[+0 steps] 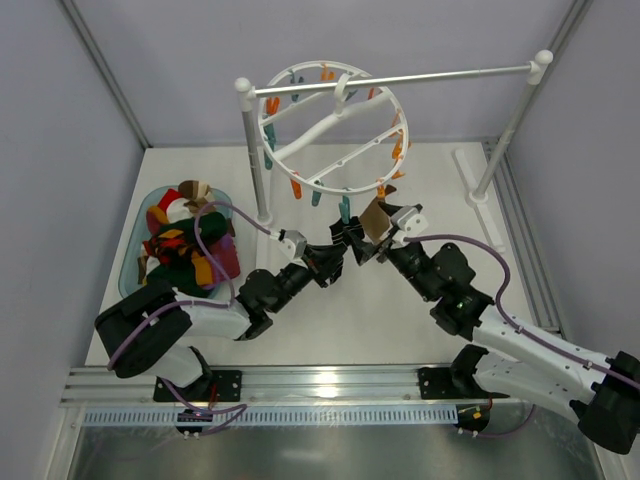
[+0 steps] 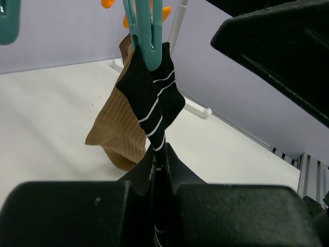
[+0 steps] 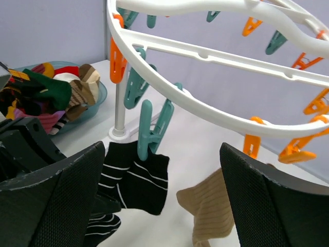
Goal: Remove the socks clipped to the hanger
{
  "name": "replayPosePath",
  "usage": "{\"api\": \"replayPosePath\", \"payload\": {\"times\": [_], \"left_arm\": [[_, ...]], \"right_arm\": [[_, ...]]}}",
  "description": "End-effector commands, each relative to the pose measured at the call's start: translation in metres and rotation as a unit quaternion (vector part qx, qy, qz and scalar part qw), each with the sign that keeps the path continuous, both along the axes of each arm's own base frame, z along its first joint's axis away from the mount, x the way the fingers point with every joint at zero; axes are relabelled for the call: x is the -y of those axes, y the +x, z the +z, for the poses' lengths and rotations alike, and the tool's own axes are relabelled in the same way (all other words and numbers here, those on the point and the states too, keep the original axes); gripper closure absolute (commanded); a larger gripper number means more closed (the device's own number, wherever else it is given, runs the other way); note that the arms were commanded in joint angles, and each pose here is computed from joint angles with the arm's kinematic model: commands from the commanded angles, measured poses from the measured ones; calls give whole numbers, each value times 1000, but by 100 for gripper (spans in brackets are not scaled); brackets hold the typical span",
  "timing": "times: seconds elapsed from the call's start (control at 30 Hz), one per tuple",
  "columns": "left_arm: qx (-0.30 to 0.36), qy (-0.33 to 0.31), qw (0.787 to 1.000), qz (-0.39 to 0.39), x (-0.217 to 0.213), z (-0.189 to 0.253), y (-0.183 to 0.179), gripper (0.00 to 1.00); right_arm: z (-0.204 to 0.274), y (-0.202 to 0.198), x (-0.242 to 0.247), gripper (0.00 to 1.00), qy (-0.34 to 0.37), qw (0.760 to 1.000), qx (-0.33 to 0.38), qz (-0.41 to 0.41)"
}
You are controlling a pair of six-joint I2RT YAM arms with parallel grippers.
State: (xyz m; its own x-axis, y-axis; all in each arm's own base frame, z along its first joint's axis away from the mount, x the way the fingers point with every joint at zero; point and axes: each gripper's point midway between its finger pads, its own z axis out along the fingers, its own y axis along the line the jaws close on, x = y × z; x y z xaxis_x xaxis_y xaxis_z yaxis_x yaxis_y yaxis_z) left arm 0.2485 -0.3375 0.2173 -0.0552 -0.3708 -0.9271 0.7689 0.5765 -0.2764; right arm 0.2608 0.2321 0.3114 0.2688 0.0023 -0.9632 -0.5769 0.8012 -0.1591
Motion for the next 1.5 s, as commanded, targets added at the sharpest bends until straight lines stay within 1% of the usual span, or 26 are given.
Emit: {"api": "replayPosePath", "payload": {"times": [0.0, 0.07, 0.1, 0.17, 0.4, 0.67, 0.83, 1.03, 1.13, 1.17, 1.23, 1.3, 1.33, 1.37, 1.47], "left_arm": [[33, -32, 999, -9, -2, 23, -8, 100], [33, -30, 999, -7, -2, 22, -7, 100], [32, -30, 999, -6, -2, 21, -6, 100], [32, -34, 999, -7, -2, 23, -7, 100], [32, -35, 999, -9, -1, 22, -7, 100], [33, -35, 999, -9, -2, 22, -8, 100], [33, -35, 999, -5, -4, 21, -7, 100], [33, -34, 999, -5, -4, 20, -7, 100], [32, -33, 999, -4, -3, 19, -6, 100], [32, -32, 999, -5, -3, 18, -6, 100], [33, -34, 999, -5, -3, 19, -6, 100], [31, -33, 999, -6, -2, 18, -6, 100], [31, -33, 999, -6, -2, 18, -6, 100], [31, -34, 999, -6, -2, 18, -6, 100], [31, -32, 999, -7, -2, 17, -6, 100]], "right_arm": [[17, -6, -24, 8, 12, 997, -3, 70], [16, 0, -26, 10, 10, 998, -12, 67], [15, -2, -30, 10, 7, 997, -14, 82], [13, 1, -32, 11, 8, 996, -25, 85], [13, 10, -29, 13, 17, 996, -37, 80], [15, 29, -39, 17, 15, 993, -50, 102], [15, 34, -45, 20, 12, 992, -52, 112], [19, 35, -50, 35, 12, 991, -45, 122], [20, 35, -52, 44, 13, 991, -42, 125], [21, 34, -52, 49, 12, 991, -41, 127], [18, 35, -53, 54, 6, 991, -44, 130], [18, 37, -55, 76, 1, 990, -46, 130], [18, 37, -55, 92, 1, 991, -47, 129], [18, 40, -54, 95, 2, 992, -46, 121], [17, 43, -53, 96, 1, 992, -47, 114]]}}
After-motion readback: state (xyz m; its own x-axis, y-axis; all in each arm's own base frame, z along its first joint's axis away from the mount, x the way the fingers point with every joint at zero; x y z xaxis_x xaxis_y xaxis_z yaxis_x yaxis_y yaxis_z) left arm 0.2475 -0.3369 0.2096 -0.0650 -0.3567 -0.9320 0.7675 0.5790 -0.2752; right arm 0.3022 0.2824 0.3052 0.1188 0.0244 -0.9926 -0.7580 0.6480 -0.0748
